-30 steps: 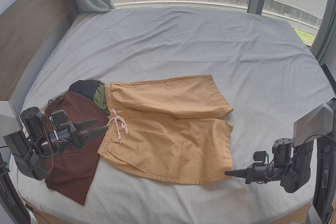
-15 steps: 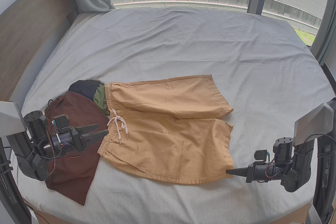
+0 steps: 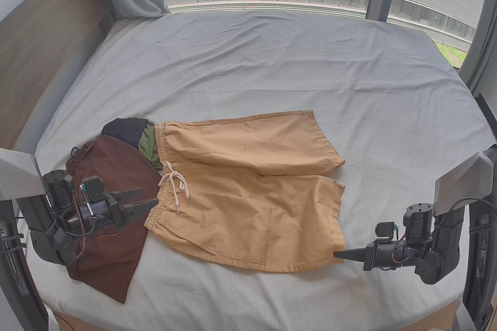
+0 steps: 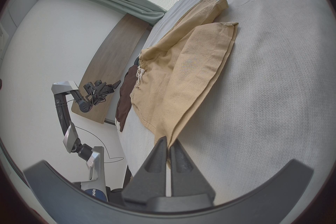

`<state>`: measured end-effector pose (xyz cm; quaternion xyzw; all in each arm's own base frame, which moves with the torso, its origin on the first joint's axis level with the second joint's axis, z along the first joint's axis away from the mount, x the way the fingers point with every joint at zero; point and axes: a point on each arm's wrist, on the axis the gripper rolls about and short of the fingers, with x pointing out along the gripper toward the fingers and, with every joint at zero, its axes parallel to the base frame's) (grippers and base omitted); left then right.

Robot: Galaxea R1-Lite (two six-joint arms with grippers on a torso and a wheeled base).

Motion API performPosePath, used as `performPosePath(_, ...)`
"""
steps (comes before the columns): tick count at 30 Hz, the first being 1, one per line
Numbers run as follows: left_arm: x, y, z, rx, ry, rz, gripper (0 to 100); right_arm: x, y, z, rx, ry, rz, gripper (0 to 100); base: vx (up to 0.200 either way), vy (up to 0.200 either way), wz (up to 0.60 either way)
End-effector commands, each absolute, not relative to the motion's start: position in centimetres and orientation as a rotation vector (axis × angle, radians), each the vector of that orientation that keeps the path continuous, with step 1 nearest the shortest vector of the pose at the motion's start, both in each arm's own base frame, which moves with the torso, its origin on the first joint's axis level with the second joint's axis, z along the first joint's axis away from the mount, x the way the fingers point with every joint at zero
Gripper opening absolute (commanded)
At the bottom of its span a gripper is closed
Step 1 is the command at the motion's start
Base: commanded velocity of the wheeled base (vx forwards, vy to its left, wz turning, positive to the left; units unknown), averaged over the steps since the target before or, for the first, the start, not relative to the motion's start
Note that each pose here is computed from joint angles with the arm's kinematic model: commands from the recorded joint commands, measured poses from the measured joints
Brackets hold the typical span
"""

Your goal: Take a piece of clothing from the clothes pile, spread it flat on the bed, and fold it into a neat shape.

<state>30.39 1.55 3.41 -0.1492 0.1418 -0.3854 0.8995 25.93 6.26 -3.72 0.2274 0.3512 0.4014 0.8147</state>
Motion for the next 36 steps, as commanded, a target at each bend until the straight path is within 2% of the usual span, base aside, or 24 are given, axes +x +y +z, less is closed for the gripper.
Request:
performPosePath(1, 30.5, 2.0, 2.6, -0.328, 0.315, -0.780, 100, 25.9, 6.3, -3.7, 0.484, 0.748, 0.858, 0, 0.000, 0.000, 0.00)
performPosePath(36, 30.6, 3.4, -1.1, -0.507, 0.453, -0.692, 100, 26.0, 6.3, -3.8, 0.482, 0.748, 0.859, 0, 0.000, 0.000, 0.00)
